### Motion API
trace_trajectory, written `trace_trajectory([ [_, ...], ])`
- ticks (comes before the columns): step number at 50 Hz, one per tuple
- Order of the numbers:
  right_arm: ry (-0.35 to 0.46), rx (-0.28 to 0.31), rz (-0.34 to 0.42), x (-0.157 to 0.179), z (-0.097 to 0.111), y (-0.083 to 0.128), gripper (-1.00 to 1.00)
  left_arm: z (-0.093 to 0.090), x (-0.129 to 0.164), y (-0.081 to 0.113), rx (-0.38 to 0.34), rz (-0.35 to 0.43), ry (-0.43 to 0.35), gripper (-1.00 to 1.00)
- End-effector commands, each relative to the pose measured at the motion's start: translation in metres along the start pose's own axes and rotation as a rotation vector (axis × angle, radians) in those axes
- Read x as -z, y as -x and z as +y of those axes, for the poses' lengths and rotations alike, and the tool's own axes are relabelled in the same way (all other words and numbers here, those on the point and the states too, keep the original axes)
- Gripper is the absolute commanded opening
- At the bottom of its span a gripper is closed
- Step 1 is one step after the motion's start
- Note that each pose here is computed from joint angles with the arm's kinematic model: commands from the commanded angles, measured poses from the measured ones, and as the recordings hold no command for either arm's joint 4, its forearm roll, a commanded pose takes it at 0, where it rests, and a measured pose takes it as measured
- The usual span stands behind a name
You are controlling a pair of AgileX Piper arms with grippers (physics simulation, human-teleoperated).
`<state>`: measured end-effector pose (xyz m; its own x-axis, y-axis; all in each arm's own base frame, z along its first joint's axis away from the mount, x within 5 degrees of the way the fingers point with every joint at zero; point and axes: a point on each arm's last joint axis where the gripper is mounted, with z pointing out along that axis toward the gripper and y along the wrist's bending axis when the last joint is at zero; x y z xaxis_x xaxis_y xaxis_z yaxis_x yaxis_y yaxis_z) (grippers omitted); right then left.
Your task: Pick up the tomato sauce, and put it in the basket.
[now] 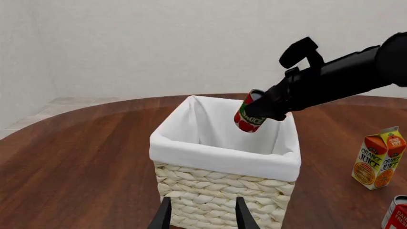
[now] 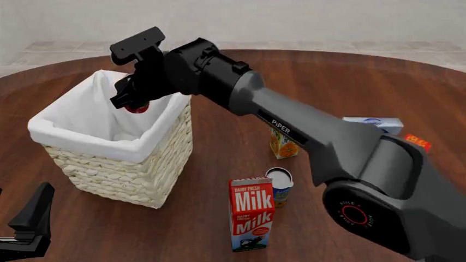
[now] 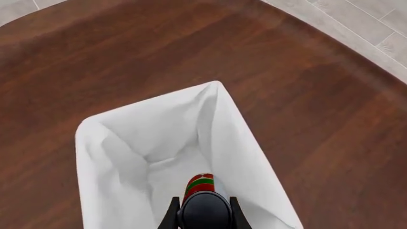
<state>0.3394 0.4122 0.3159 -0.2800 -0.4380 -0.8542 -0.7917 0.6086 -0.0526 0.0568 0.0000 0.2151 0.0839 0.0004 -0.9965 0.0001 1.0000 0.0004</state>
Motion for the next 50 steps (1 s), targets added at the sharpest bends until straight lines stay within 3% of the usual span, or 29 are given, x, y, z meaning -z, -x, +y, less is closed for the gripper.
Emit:
trace_trajectory([
  [1, -0.006, -0.021, 0.008, -0.015, -0.003, -0.008, -1.0, 0.0, 0.0, 0.0, -0.001, 0.0, 0.0, 1.0],
  [50, -0.007, -0.03, 0.064, -0.041, -0.005, -0.025, -1.0, 0.0, 0.0, 0.0, -0.001, -0.001, 0.0, 1.0],
])
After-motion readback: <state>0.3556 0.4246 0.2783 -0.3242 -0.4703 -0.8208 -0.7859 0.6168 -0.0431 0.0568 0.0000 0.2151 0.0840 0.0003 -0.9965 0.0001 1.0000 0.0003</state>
